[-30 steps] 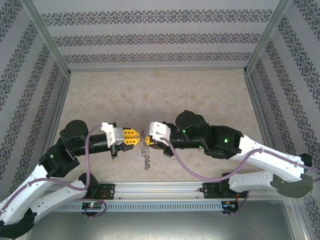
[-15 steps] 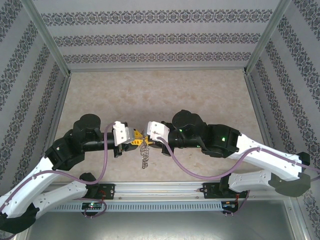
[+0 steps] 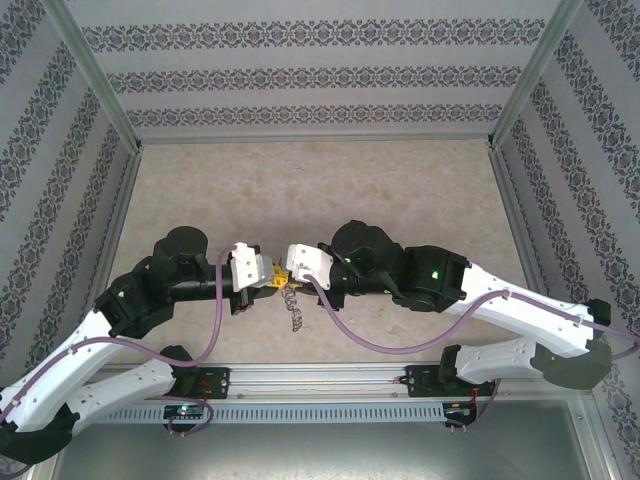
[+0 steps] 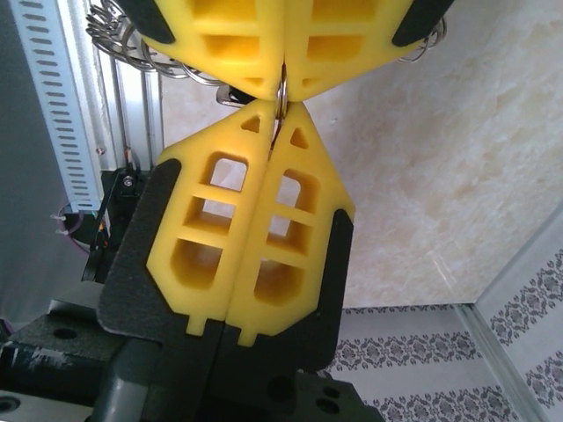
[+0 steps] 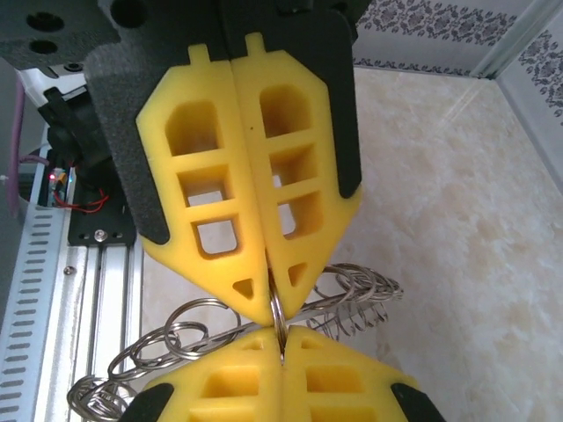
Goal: Put the keys on the keyring
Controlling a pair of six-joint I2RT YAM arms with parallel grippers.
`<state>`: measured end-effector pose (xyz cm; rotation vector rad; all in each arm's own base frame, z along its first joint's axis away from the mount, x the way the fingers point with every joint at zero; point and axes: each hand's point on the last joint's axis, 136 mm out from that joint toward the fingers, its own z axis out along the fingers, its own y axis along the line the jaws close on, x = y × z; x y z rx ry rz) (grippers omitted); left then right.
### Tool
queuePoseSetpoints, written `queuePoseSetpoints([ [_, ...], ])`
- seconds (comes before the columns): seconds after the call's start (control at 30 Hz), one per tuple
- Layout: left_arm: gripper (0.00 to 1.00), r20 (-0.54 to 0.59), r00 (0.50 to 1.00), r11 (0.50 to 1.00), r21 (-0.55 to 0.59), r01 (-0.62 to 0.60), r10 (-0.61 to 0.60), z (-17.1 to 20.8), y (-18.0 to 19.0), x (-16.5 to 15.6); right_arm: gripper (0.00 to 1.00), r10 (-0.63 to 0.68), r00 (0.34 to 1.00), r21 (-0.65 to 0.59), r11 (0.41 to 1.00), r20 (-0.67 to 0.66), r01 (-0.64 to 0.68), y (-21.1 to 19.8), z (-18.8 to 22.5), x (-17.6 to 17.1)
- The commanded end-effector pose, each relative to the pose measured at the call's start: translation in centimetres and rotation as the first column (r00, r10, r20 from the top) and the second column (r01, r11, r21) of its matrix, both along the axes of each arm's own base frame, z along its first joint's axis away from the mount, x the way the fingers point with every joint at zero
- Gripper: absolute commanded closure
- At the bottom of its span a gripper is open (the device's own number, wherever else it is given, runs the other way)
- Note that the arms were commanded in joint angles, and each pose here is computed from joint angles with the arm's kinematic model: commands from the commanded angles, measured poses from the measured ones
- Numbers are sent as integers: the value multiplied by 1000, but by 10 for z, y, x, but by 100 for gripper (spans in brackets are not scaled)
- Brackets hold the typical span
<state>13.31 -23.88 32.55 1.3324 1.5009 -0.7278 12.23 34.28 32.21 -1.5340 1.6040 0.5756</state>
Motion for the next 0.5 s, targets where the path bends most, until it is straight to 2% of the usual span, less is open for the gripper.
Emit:
queuePoseSetpoints([
  [0.0, 100, 25, 999, 1000, -24, 21, -20, 12, -2, -4, 100, 7, 999, 47, 999, 39, -9, 4, 21, -1],
  [0.13, 100, 27, 999, 997, -67, 31, -29, 17, -4, -7, 98, 1, 999, 58, 998, 33, -3, 1, 22, -2],
  [0.23, 100, 37, 999, 990, -138, 38, -33, 27, -5, -10, 83, -2, 1000, 89, 996, 21, 0, -3, 22, -4],
  [0.33, 100, 63, 997, 972, -229, 60, -46, 41, -6, -15, 74, -3, 1000, 108, 994, 0, 3, -7, 19, -8],
  [0.4, 100, 82, 995, 956, -281, 78, -58, 49, -7, -18, 73, -6, 1000, 114, 993, -10, 7, -9, 17, -9],
  [0.47, 100, 84, 994, 947, -310, 90, -67, 52, -8, -19, 78, -8, 1000, 121, 993, -13, 9, -10, 18, -9],
])
